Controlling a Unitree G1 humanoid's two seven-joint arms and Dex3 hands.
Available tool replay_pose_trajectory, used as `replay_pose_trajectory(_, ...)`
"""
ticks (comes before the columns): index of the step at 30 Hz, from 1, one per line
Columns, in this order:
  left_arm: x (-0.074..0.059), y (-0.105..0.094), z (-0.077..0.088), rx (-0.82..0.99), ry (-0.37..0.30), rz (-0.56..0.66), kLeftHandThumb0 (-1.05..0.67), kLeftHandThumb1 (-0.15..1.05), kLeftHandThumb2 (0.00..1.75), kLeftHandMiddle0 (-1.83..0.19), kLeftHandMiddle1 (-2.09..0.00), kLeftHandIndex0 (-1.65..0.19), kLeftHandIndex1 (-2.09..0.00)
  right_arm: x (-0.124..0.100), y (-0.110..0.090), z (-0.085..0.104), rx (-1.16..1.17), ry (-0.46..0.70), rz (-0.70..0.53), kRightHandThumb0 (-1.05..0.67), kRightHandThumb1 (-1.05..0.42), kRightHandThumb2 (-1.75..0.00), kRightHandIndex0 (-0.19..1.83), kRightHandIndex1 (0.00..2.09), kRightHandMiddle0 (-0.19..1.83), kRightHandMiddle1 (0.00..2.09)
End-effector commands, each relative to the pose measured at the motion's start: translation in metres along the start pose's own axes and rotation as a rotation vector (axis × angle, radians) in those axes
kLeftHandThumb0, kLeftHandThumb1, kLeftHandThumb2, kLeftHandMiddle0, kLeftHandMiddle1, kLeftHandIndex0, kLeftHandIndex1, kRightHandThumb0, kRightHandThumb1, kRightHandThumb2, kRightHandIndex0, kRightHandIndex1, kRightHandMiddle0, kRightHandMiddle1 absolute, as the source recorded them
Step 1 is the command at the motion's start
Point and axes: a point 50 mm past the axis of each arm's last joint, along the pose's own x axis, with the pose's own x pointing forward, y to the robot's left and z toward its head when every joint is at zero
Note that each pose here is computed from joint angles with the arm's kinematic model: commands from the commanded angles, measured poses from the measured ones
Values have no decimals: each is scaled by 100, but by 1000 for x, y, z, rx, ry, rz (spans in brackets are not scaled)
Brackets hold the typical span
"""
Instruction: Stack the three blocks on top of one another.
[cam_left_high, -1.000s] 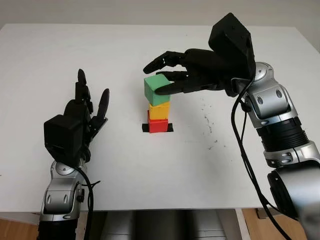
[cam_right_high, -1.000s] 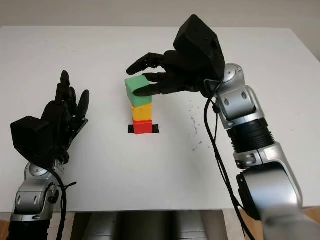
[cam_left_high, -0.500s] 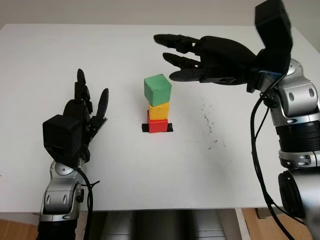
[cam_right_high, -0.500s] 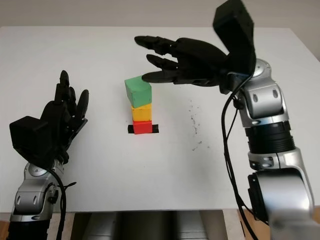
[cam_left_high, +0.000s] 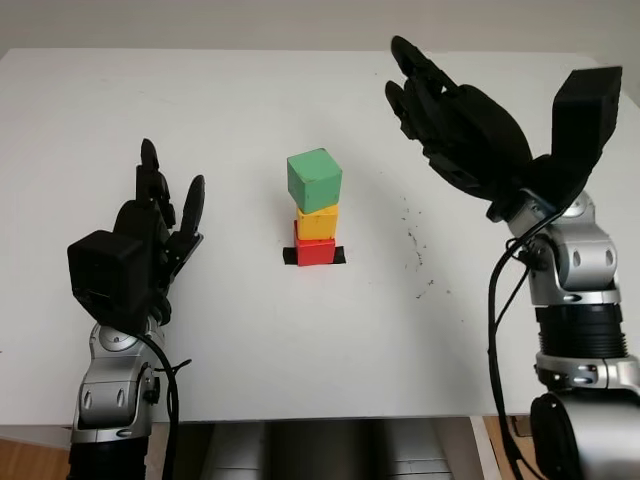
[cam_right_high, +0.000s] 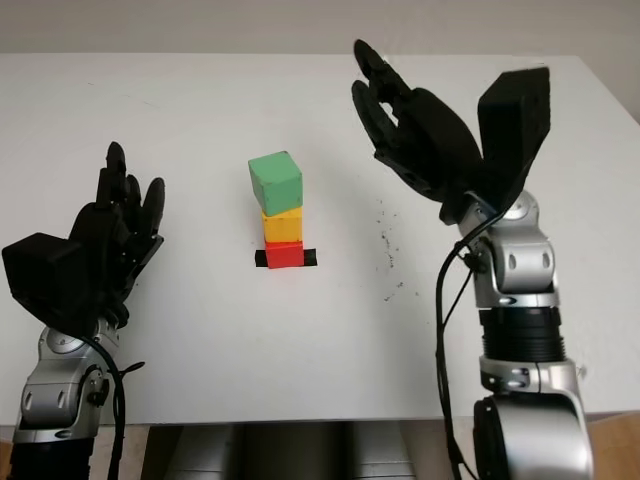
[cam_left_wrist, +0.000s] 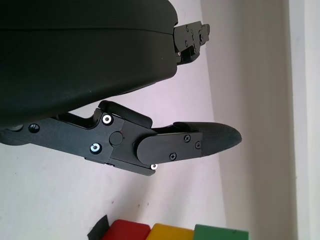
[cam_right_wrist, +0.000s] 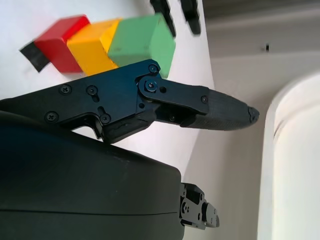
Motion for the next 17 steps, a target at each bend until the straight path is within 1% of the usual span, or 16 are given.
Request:
replay_pose_trajectory(1,2,2,4,-7,-28,6,-65,105,47,19,0,19,-1,-4,1,-15,18,21,-45,-74,-105,-76,-19,0,-19,0)
replay_pose_trajectory(5,1,2,5,-35,-36,5,-64,105,46,19,-1,18,-2,-9,5,-34,63,31,-112,-75,-105,-77,-19,0,-19,0)
replay_pose_trajectory(8,1,2,5,-43,-54,-15,-64,105,46,19,0,19,-2,-14,9,-43,89,37,-144,-75,-105,-79,-19,0,-19,0)
replay_pose_trajectory(11,1,1,5,-21,-67,-38,-64,105,48,19,0,19,-2,-16,12,-45,93,25,-185,-75,-105,-79,-19,0,-19,0)
replay_pose_trajectory(17,0,1,3,-21,-70,-68,-65,105,47,19,-2,18,-4,-20,14,-44,93,0,-181,-76,-105,-79,-19,0,-19,0)
